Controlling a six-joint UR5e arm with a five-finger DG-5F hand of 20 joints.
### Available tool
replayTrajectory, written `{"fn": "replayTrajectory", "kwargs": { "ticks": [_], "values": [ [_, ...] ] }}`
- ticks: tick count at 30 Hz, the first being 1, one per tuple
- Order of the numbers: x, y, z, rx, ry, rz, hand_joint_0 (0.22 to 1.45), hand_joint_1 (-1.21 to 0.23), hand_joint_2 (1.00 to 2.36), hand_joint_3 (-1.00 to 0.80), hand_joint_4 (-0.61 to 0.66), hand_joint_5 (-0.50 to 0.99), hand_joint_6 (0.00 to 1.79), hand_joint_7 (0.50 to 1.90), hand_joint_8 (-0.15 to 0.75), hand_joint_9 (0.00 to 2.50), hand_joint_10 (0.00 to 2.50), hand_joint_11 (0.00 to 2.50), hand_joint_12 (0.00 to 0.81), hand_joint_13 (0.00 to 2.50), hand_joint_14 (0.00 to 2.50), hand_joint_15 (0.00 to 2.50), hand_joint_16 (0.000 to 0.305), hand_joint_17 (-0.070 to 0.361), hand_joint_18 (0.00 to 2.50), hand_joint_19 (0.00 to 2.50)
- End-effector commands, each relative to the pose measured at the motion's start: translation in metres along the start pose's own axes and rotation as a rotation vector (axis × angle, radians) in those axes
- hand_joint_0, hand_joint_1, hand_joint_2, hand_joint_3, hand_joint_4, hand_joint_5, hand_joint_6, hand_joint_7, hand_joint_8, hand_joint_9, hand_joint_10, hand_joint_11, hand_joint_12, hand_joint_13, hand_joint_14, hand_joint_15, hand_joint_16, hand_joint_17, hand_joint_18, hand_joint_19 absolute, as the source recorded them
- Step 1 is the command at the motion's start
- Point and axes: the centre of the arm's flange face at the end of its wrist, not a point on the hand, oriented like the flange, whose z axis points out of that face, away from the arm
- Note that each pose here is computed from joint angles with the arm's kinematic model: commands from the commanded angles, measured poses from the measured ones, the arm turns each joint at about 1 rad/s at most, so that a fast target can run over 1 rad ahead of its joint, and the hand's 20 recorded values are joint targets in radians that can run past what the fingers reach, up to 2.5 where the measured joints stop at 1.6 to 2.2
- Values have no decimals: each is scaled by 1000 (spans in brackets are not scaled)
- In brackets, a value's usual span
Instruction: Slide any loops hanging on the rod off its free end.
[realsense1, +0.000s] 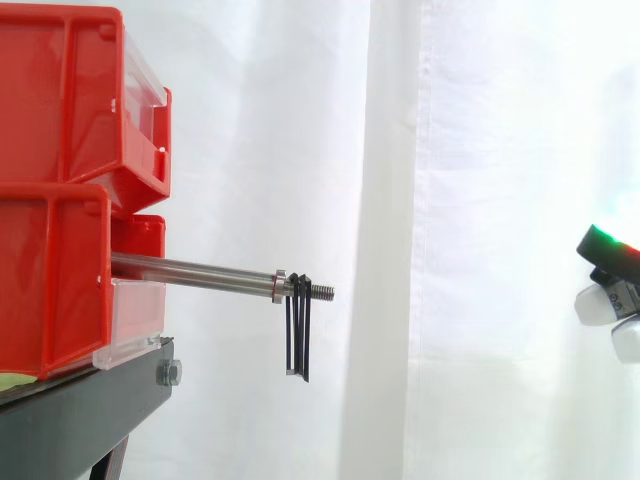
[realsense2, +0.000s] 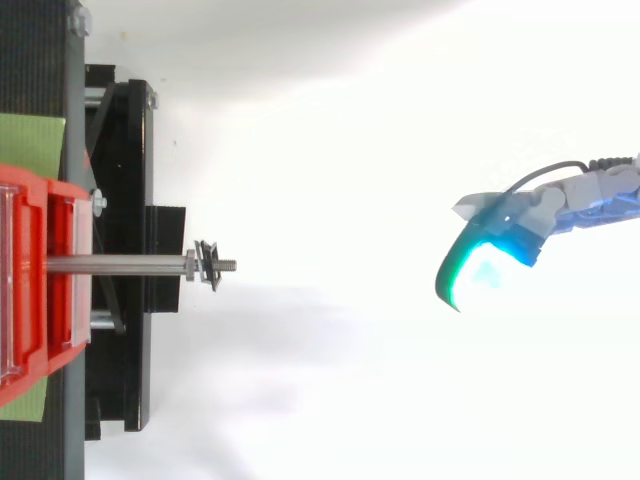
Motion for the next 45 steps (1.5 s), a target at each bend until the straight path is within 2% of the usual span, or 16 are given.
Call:
{"fn": "replayTrajectory", "kwargs": {
  "ticks": [1,9,24,27,28,29,32,33,35,36,39,40,45],
  "values": [
    [0,-1,0,-2,0,1,514,-524,1009,-412,288,-219,503,790,323,442,0,0,420,415,0,5,78,174,431,318],
    [0,-3,-2,24,-3,-5,534,-557,1012,-379,351,-182,503,844,335,732,4,127,392,536,0,28,74,166,532,330],
    [4,-3,-2,23,-20,-7,560,-583,1014,-353,360,-163,503,867,309,918,7,233,339,686,4,108,65,145,630,394],
    [6,-12,1,30,-19,-7,562,-582,1013,-348,364,-159,503,870,309,955,8,258,335,702,5,119,64,145,640,401],
    [8,-25,5,39,-19,-8,564,-583,1013,-343,359,-157,503,878,313,957,8,265,335,721,5,136,64,144,643,409],
    [9,-27,6,37,-17,-4,568,-583,1013,-342,362,-156,503,877,309,963,8,270,332,726,5,141,64,143,655,410],
    [10,-30,9,24,-21,9,571,-584,1014,-337,357,-155,503,882,312,982,8,286,330,740,5,150,63,142,665,411],
    [11,-36,14,11,-22,30,571,-584,1014,-336,358,-155,503,883,308,983,10,285,331,741,6,156,63,141,666,418],
    [12,-39,17,-4,-26,45,574,-587,1015,-334,358,-154,503,884,308,989,8,293,330,753,6,163,62,139,667,419],
    [13,-38,18,-15,-27,48,575,-588,1014,-335,354,-153,503,885,309,988,8,296,329,753,6,159,62,140,666,418],
    [14,-43,20,-21,-30,50,576,-589,1014,-334,356,-153,503,886,306,989,8,294,327,753,6,160,62,139,666,419],
    [14,-50,23,-22,-38,50,576,-589,1015,-334,361,-151,503,888,306,988,8,294,329,750,6,162,62,139,664,418],
    [17,-63,28,-34,-48,52,576,-588,1014,-332,370,-140,503,892,313,1034,9,307,336,696,6,151,61,136,605,397]
  ]
}}
